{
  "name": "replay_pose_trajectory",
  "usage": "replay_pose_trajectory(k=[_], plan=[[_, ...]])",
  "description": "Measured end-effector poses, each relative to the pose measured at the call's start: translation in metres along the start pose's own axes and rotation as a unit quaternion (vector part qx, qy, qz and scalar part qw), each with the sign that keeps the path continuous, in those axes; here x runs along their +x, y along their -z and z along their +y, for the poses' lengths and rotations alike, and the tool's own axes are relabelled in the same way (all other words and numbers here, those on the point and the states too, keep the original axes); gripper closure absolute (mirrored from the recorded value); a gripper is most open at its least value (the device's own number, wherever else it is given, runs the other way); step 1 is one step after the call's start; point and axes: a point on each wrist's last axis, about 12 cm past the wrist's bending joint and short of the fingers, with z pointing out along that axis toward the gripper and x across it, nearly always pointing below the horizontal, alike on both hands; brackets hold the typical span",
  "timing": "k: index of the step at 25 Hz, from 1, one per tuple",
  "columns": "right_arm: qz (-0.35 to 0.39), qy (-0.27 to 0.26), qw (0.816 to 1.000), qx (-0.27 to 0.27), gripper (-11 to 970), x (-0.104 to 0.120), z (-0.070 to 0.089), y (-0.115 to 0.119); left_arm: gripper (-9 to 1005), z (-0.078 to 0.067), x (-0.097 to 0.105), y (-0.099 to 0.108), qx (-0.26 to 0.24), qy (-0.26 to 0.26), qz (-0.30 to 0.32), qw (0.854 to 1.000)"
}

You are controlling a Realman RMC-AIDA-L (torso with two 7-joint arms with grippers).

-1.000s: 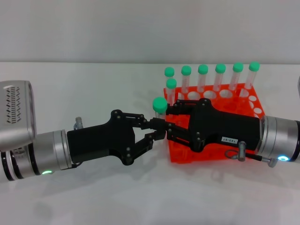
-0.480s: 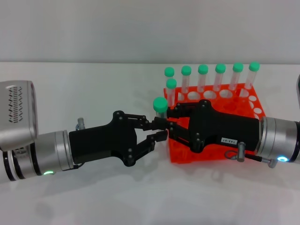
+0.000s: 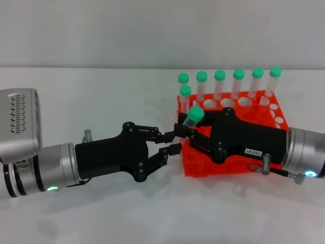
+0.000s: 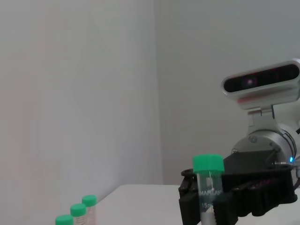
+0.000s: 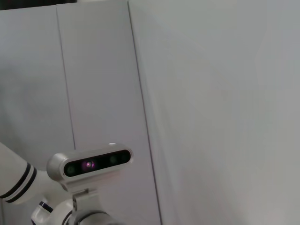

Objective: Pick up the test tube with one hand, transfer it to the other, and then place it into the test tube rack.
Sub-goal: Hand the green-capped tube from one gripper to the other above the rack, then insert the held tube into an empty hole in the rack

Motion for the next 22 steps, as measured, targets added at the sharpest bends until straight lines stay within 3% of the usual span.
replay_pose_trajectory(k=[17,22], plan=[[0.005,0.005,1.000,0.014,755,0.001,-0.004,0.006,865,0.005,-0.003,0.020,-0.039,0.009,-0.015,0.999],[0.005,0.009,1.000,0.019,755,0.001,-0.005,0.006,757,0.002,0.002,0.035,-0.079,0.025,-0.031,0.996]])
